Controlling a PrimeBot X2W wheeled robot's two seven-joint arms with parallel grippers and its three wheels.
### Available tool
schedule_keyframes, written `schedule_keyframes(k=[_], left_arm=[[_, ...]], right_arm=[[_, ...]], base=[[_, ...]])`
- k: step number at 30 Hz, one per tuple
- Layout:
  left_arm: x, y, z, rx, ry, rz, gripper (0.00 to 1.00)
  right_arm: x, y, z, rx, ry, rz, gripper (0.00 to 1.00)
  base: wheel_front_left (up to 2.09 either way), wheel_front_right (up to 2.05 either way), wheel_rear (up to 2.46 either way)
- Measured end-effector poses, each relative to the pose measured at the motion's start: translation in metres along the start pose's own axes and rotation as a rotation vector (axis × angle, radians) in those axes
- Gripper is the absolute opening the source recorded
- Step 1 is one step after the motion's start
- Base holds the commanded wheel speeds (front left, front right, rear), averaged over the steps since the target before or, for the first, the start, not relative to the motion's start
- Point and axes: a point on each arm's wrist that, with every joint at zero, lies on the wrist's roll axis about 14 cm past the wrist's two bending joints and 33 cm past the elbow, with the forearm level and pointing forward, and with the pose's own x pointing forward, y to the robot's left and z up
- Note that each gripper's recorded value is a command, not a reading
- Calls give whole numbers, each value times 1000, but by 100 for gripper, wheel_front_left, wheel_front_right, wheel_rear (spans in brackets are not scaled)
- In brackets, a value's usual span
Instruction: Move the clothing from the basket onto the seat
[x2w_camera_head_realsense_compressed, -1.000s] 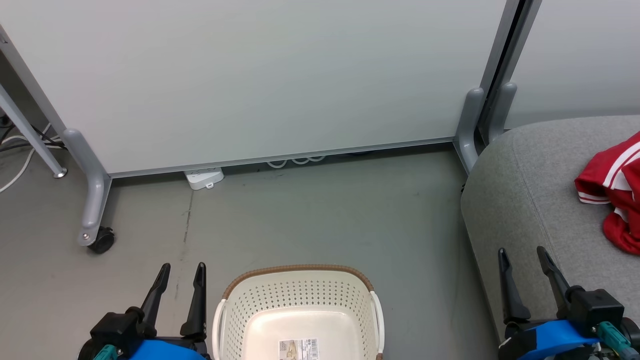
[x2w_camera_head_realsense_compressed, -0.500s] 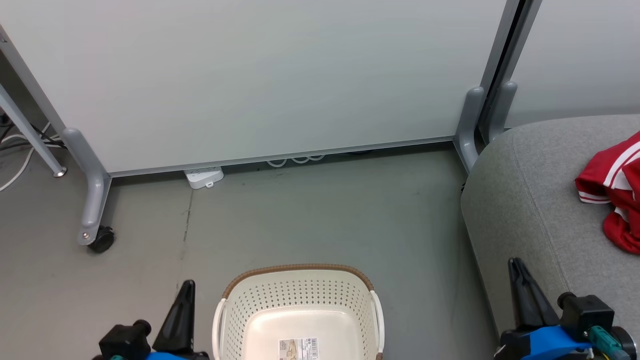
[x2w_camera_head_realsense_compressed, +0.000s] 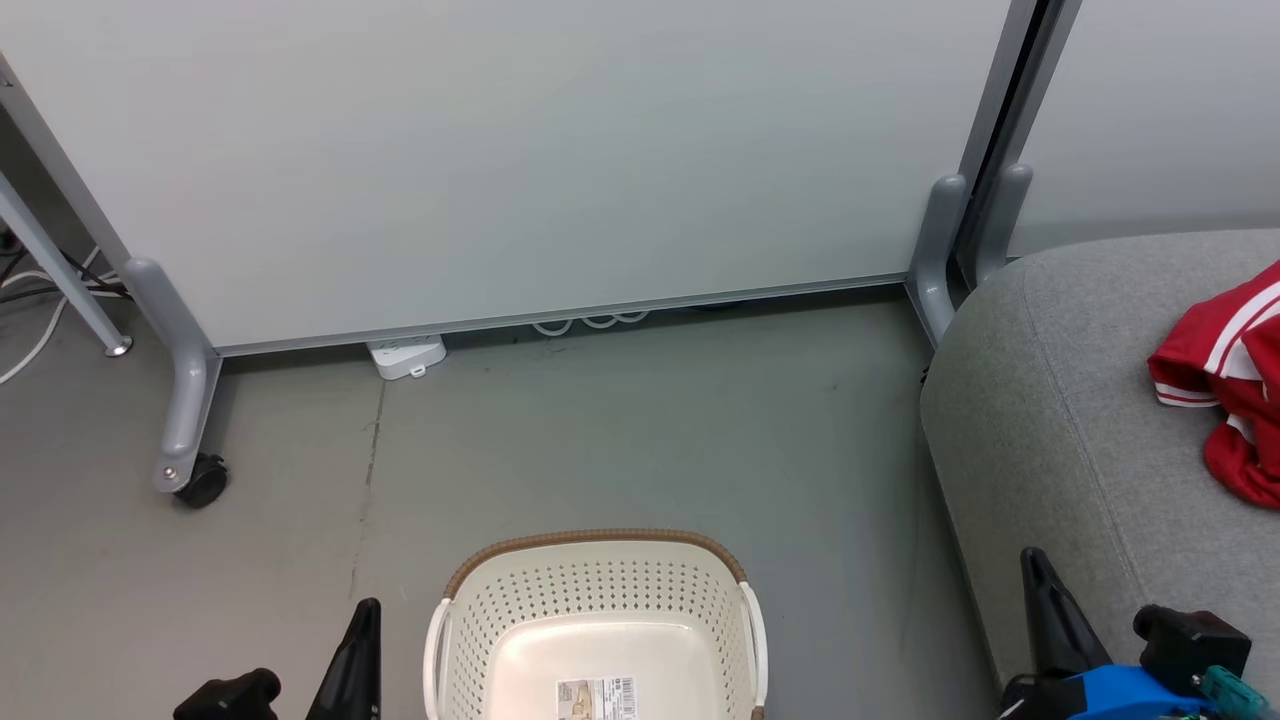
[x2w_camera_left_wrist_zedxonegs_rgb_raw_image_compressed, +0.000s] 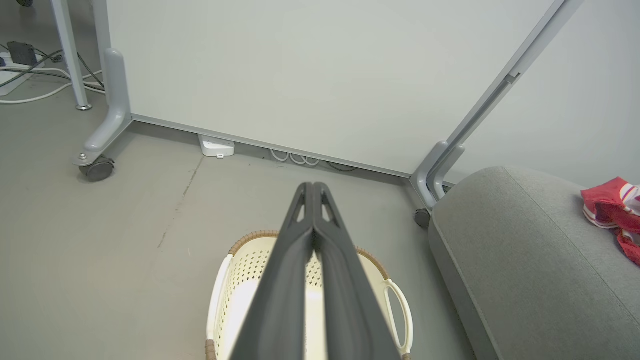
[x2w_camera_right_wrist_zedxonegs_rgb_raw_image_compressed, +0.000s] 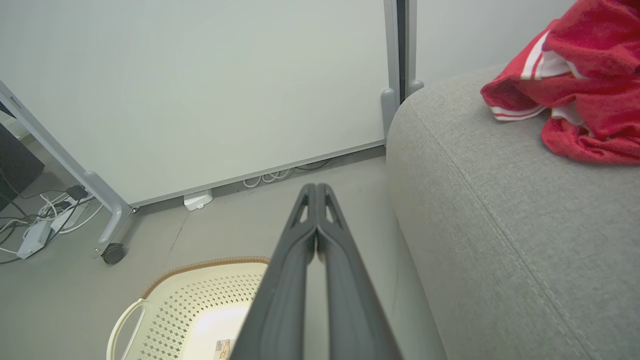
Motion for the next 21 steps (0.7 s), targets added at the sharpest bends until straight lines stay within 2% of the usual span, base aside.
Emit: schedule_keyframes(k=[21], left_arm=[[4, 14, 15, -325, -25, 65, 0]], right_arm=[[4, -6, 8, 382, -22, -30, 0]], base=[[0, 0, 0]])
